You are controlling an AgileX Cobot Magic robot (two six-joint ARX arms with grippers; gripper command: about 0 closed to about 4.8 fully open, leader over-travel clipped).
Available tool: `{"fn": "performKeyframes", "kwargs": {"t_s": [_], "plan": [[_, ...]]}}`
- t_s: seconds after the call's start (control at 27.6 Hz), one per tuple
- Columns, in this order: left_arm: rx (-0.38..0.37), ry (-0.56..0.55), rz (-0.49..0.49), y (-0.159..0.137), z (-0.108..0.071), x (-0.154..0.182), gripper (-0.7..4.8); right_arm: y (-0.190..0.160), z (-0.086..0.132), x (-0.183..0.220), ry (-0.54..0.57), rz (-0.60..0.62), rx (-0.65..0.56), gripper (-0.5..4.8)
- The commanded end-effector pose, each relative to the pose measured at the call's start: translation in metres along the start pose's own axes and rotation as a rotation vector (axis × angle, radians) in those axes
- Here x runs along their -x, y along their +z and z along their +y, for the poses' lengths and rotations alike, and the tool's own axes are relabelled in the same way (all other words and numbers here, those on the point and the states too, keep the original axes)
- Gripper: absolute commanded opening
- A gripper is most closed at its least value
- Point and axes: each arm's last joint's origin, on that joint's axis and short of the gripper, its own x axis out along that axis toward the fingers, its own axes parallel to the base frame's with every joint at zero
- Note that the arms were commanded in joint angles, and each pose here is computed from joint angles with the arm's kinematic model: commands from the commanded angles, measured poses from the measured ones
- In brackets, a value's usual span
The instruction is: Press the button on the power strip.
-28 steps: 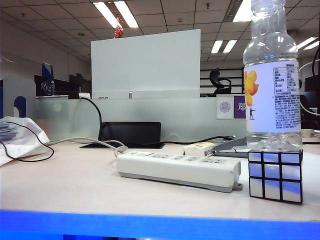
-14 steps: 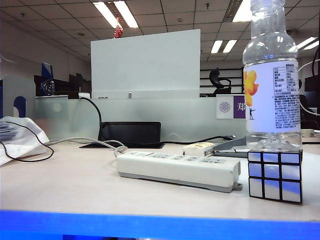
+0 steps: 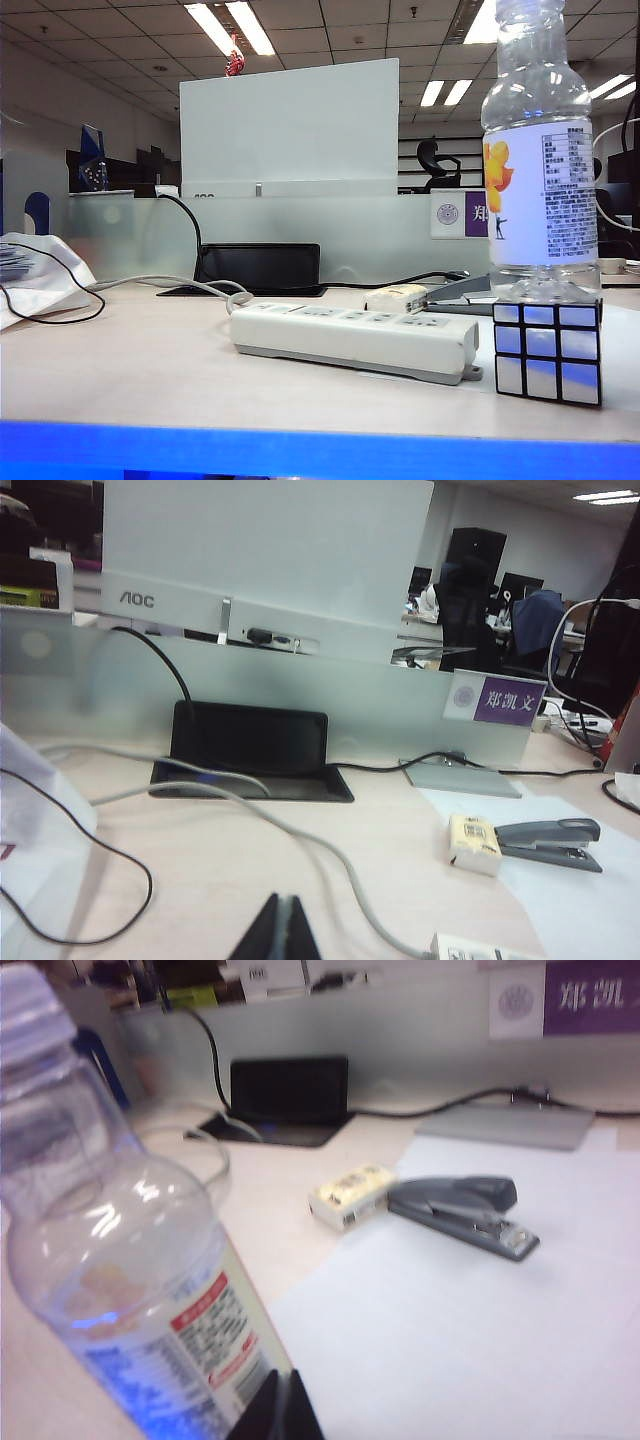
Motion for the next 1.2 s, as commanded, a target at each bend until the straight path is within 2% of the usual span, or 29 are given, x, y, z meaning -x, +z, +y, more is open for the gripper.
{"fn": "performKeyframes", "kwargs": {"t_s": [0.04, 0.22, 0.51, 0.69, 0.83, 0.94, 1.05, 1.2], "plan": [[0.009, -0.003, 0.017, 0.010, 0.000, -0.004, -0.05, 0.001, 0.001, 0.002, -0.004, 0.029, 0.011, 0.00], [0.032, -0.078, 0.092, 0.033, 0.000, -0.021, -0.05, 0.006, 0.003, 0.004, 0.005, 0.013, -0.035, 0.00], [0.084, -0.265, 0.226, 0.071, 0.007, -0.071, -0.05, 0.048, 0.019, 0.025, 0.023, -0.093, 0.005, 0.00], [0.155, -0.326, 0.321, 0.072, 0.013, -0.093, -0.05, 0.070, 0.029, 0.042, -0.028, -0.041, -0.015, 0.00], [0.205, -0.378, 0.412, 0.068, 0.015, -0.108, -0.05, 0.085, 0.036, 0.049, 0.008, 0.043, -0.019, 0.00], [0.230, -0.433, 0.476, 0.063, 0.008, -0.124, -0.05, 0.091, 0.041, 0.049, 0.125, 0.123, -0.055, 0.00], [0.211, -0.523, 0.564, 0.048, -0.011, -0.141, -0.05, 0.097, 0.045, 0.050, 0.211, 0.187, -0.083, 0.00], [0.129, -0.522, 0.707, 0.020, -0.035, -0.159, -0.05, 0.112, 0.052, 0.060, 0.245, 0.134, -0.031, 0.00]]}}
